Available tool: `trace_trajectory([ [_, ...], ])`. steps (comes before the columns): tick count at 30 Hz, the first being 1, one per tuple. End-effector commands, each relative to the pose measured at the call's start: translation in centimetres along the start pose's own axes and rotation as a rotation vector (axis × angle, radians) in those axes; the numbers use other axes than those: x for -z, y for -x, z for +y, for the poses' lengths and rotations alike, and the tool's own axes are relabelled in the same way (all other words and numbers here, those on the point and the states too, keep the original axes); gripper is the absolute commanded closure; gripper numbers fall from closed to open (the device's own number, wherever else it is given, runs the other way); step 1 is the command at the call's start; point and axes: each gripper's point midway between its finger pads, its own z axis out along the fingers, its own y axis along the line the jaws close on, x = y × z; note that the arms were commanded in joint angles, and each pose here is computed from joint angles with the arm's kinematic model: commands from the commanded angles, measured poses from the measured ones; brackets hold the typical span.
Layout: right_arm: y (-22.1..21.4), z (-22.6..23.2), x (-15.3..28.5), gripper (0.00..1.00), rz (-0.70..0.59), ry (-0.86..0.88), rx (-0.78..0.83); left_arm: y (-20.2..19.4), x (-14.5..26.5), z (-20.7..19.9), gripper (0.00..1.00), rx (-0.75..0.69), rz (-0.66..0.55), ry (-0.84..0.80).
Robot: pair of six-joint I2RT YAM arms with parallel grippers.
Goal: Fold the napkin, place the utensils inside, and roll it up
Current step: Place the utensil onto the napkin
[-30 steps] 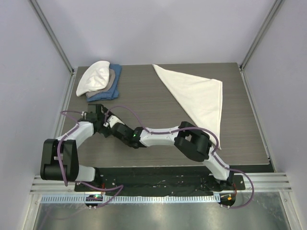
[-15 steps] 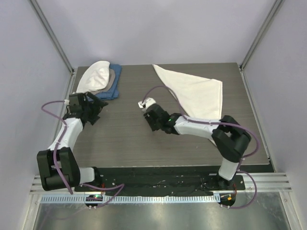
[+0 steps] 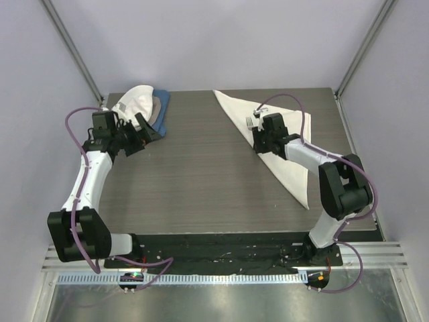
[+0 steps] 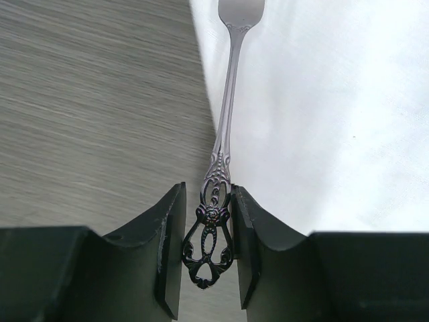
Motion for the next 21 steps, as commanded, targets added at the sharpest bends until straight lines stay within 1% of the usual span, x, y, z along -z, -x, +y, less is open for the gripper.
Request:
trace_trajectory([
  [1,0.5,-1.1,-1.4,0.99,0.009,0.061,0.042,-0.6,1.0,-1.4,0.03,-0.049,0.025,-0.07],
  [12,-0.7,-4.2,-2.9,0.99,0.064,0.121,0.102,-0.7,1.9,-2.8,0.03,-0.056,0.005,-0.136],
  [16,-1.7,-5.4,-3.3,0.99,0.107,0.147,0.114,-0.6,1.9,-3.0,0.03,-0.054,0.003,-0.147],
  [17,-2.7,-5.5,-3.5,0.99,0.142,0.157,0.114,-0.7,1.8,-3.1,0.03,-0.052,0.007,-0.15],
  [21,-3.5,-5.6,-4.0,0.99,0.183,0.178,0.129,-0.9,1.7,-3.2,0.04,-0.047,0.017,-0.163],
])
